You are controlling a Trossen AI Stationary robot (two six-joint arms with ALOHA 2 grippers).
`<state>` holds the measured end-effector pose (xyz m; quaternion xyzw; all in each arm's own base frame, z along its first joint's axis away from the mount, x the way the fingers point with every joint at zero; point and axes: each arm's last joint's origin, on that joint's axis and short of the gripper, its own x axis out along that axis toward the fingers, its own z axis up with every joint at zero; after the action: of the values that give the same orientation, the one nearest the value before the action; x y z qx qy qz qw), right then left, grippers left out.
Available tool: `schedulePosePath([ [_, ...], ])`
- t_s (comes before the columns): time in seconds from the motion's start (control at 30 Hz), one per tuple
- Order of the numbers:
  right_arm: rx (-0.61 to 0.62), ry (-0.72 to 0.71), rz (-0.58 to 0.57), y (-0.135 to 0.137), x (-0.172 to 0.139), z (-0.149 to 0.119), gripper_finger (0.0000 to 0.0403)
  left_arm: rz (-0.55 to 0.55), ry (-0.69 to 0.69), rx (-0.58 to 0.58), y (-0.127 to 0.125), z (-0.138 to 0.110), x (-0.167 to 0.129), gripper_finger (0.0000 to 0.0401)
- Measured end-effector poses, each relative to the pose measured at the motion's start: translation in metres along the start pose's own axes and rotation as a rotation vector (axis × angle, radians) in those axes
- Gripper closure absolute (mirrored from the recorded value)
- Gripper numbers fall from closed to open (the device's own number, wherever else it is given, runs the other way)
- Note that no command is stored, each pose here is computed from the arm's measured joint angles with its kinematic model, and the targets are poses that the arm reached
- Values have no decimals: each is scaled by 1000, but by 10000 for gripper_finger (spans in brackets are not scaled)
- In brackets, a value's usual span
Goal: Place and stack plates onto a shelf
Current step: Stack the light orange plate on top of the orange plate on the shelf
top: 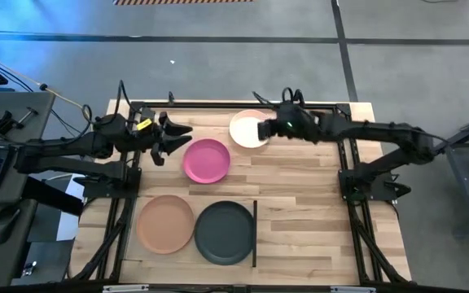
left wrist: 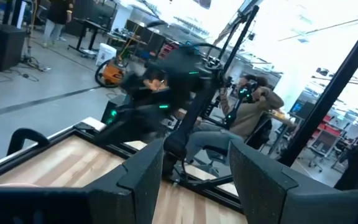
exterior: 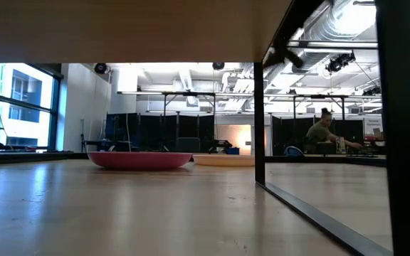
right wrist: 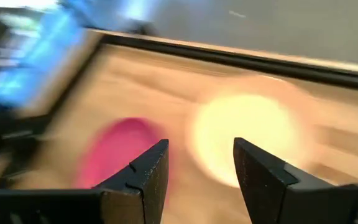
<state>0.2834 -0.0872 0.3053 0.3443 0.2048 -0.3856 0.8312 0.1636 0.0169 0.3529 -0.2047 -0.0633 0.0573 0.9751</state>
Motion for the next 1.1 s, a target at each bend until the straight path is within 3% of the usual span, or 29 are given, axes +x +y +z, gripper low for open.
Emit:
schedulePosePath([
  [0.1,91,102,-136,-32,33,4,242,4,7,0,0,-1,0,227],
  [0.3,241,341,-233,-78,91,-23,242,9,17,1,1,-2,1,227],
  [0.43,275,376,-311,-87,114,-39,242,30,7,3,1,-2,1,227],
  [0.8,394,329,-345,-94,153,-56,248,74,-11,4,3,-1,1,227],
  [0.93,386,289,-364,-95,154,-55,285,74,-11,3,3,-1,1,227],
  [1.1,361,288,-362,-95,154,-55,384,72,-11,-8,3,-1,1,227],
])
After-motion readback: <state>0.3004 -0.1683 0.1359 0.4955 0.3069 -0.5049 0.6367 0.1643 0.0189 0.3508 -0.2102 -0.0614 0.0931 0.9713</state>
